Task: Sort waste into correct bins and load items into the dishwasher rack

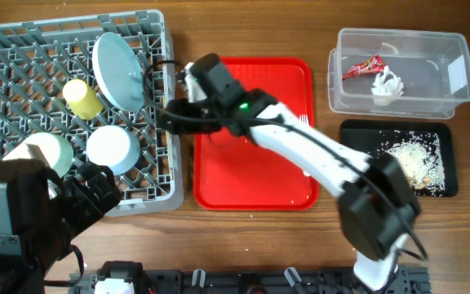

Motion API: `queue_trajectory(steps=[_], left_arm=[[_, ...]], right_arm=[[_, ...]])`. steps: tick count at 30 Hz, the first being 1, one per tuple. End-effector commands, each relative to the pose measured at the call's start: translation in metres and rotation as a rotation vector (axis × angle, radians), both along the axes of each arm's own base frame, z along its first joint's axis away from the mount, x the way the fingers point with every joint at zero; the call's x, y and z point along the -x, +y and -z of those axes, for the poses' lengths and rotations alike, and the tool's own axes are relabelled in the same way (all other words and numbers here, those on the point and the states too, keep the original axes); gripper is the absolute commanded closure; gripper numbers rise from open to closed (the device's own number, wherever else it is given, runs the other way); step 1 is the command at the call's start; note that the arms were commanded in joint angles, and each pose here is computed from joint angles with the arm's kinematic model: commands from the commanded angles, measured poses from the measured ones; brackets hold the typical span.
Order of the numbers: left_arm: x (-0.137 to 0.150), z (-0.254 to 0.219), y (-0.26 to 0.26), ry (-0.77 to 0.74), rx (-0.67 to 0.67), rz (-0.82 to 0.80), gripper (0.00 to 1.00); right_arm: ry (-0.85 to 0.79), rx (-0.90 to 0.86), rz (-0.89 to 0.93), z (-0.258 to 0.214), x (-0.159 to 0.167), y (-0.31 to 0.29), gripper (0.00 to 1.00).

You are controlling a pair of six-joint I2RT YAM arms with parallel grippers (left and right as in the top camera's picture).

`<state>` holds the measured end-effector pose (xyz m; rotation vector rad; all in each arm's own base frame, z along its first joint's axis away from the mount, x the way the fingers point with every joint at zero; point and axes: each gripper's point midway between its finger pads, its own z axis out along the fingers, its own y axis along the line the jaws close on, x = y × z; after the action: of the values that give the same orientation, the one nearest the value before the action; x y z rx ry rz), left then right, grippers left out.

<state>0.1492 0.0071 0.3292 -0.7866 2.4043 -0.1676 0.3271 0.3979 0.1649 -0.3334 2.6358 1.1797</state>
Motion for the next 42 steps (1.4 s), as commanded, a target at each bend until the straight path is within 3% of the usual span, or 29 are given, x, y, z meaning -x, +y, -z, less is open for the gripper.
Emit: queue_trajectory(steps=[1,3,7,11,13,16,19,30,33,42], left_arm=[[-0.001,0.001,0.0,0.004,0.011,-0.01,0.0],[-0.001,0.0,0.0,0.003,0.011,-0.01,0.0],[-0.004,-0.002,-0.001,-0.012,0.012,-0.01,0.0],[-0.007,-0.004,-0.001,-0.027,0.013,-0.01,0.0],[-0.007,-0.004,-0.001,-0.025,0.014,-0.01,0.0],[-0.007,-0.004,-0.001,-0.025,0.013,-0.009,0.0],[-0.006,-0.003,-0.001,-0.022,0.013,-0.01,0.0],[-0.003,-0.001,-0.001,-0.007,0.012,-0.01,0.0],[-0.003,-0.001,0.0,-0.006,0.012,-0.01,0.0],[-0.003,-0.001,0.0,-0.008,0.012,-0.01,0.0]], right_arm=[[-0.244,0.118,0.146,-0.078,-0.022,-0.086,0.24],[-0.233,0.356,0.334,-0.07,-0.027,-0.162,0.2],[-0.149,0.668,0.478,-0.039,-0.022,-0.245,0.2],[-0.007,0.789,0.462,0.014,-0.009,-0.271,0.22],[0.055,0.835,0.449,0.046,-0.004,-0.277,0.33],[0.102,0.879,0.426,0.072,-0.003,-0.278,0.41],[0.136,0.956,0.413,0.099,-0.005,-0.285,0.43],[0.168,1.03,0.283,0.145,-0.01,-0.289,0.53],[0.192,0.976,0.248,0.149,-0.012,-0.29,0.6],[0.21,0.901,0.201,0.151,-0.011,-0.281,0.61]])
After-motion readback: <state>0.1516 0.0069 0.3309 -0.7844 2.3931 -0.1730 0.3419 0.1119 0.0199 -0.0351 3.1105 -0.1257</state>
